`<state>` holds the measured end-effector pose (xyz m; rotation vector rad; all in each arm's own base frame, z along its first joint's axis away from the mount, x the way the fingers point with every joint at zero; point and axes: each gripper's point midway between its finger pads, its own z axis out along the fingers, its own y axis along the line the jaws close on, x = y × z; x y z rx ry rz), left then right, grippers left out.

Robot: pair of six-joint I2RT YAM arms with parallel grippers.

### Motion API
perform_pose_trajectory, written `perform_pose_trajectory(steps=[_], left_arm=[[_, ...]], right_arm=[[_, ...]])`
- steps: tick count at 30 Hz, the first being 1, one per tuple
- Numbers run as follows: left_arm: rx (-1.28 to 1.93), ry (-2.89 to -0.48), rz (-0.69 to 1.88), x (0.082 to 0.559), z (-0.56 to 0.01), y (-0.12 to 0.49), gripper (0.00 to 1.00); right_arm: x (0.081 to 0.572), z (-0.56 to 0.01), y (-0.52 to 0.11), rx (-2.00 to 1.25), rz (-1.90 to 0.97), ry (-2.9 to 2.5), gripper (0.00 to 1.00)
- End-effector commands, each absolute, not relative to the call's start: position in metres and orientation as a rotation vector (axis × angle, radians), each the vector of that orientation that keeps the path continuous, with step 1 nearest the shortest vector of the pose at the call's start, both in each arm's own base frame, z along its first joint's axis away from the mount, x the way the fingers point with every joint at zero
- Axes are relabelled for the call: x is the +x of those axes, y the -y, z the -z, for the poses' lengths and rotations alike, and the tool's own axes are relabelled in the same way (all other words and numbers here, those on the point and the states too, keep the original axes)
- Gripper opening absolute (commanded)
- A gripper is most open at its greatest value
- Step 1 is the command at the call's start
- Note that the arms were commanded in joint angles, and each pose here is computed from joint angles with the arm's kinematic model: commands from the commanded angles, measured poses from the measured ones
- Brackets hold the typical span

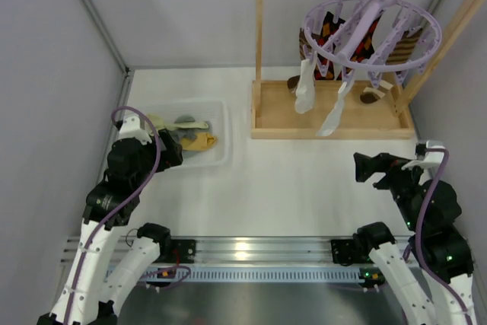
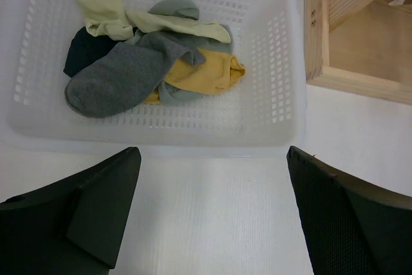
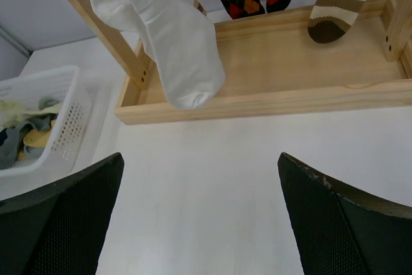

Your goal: Remove the socks clipped to the hanger

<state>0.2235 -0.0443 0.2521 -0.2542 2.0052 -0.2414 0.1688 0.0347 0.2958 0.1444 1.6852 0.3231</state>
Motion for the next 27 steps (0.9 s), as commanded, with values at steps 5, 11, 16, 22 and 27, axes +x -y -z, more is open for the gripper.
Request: perform_pose_trajectory(steps=[5,11,16,22,27], left_arm=[[-0.253,-1.969,0.268,0.231,-0.259,0.049,0.99],[-0.249,-1.976,0.272,0.232,-0.257,0.050,0.99],[-0.241,-1.994,0.276,0.234,-0.254,0.052,0.99],[-0.220,-2.019,0.297,0.236,-0.249,0.058,0.99],[-0.212,-2.030,0.303,0.237,-0.247,0.060,0.99]], right_arm=[[0.185,-0.294,-0.039,0.211,-0.367,-1.665,0.99],[0.195,-0.309,-0.059,0.183,-0.511,-1.527,0.99],[0.238,-0.296,-0.089,0.145,-0.592,-1.605,1.00],[0.295,-0.281,-0.114,0.070,-0.581,-1.615,1.00],[0.335,-0.271,-0.105,0.164,-0.297,-1.620,1.00]])
